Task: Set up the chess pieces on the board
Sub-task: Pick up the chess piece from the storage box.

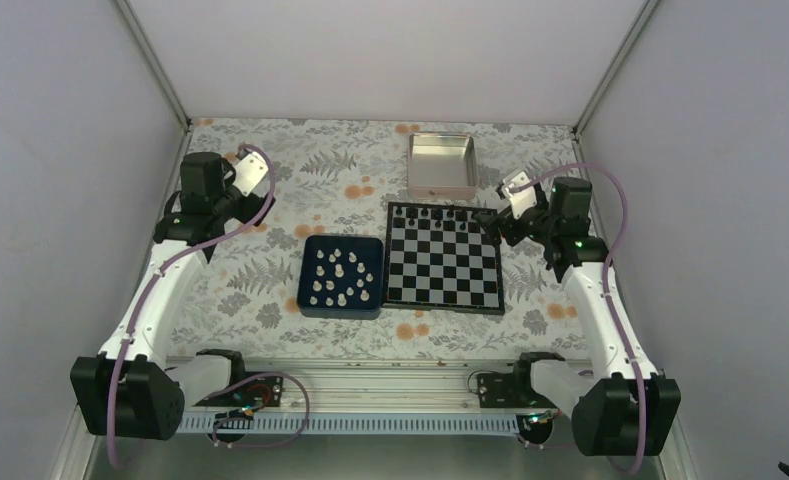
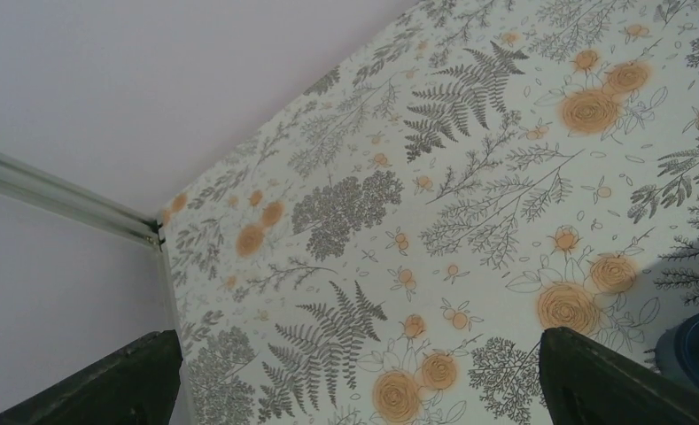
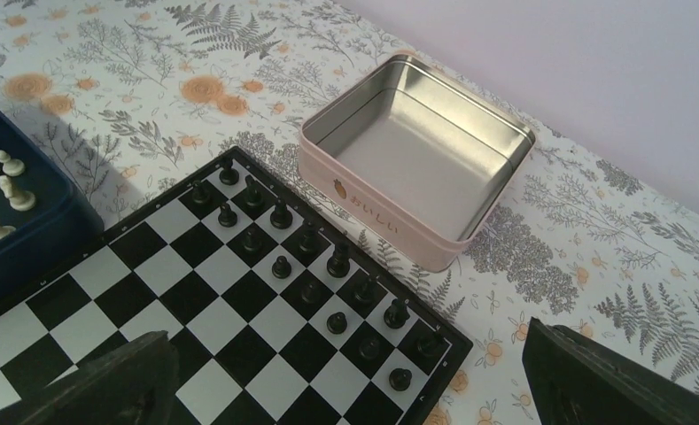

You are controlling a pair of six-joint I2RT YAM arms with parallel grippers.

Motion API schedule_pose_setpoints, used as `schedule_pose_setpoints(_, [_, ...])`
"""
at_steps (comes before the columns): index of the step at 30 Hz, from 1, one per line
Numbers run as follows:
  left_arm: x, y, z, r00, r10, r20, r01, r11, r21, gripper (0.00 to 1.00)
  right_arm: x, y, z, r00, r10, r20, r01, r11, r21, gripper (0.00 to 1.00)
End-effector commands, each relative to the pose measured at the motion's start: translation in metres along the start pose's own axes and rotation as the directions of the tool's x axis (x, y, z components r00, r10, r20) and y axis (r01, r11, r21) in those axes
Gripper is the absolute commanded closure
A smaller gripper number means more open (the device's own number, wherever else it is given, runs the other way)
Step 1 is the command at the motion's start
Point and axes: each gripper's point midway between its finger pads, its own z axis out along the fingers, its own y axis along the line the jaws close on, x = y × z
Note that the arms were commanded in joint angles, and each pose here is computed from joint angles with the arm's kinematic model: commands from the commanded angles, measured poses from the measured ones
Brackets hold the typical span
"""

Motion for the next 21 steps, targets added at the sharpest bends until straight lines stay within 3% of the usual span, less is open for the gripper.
schedule_pose_setpoints(1, [-0.007,0.008,-0.008,1.000,0.004,0.013,-0.004,1.000,-0.027,0.00,-0.009,0.002,-0.004,0.999,-0.044,0.007,0.044,0.999,-0.005,0.00])
schedule_pose_setpoints(6, [-0.008,0.012,-0.009,1.000,0.030,0.005,-0.030,0.999,-0.037,0.00,-0.013,0.002,-0.001,0.997,-0.079,-0.013,0.079,0.997,-0.026,0.00])
schedule_pose_setpoints(13, [-0.014,0.008,-0.015,0.999,0.040,0.035,-0.040,0.999,-0.012,0.00,-0.074,0.025,0.004,0.986,-0.168,0.016,0.169,0.979,-0.111,0.00])
schedule_pose_setpoints(17, [-0.019,0.012,-0.017,0.998,0.042,0.043,-0.041,0.999,-0.025,0.00,-0.113,0.089,0.018,0.960,-0.274,0.061,0.281,0.922,-0.267,0.00])
schedule_pose_setpoints(21, [-0.024,0.016,-0.017,0.998,0.043,0.048,-0.041,0.999,-0.035,0.00,-0.122,0.151,0.053,0.918,-0.393,0.048,0.383,0.849,-0.364,0.00])
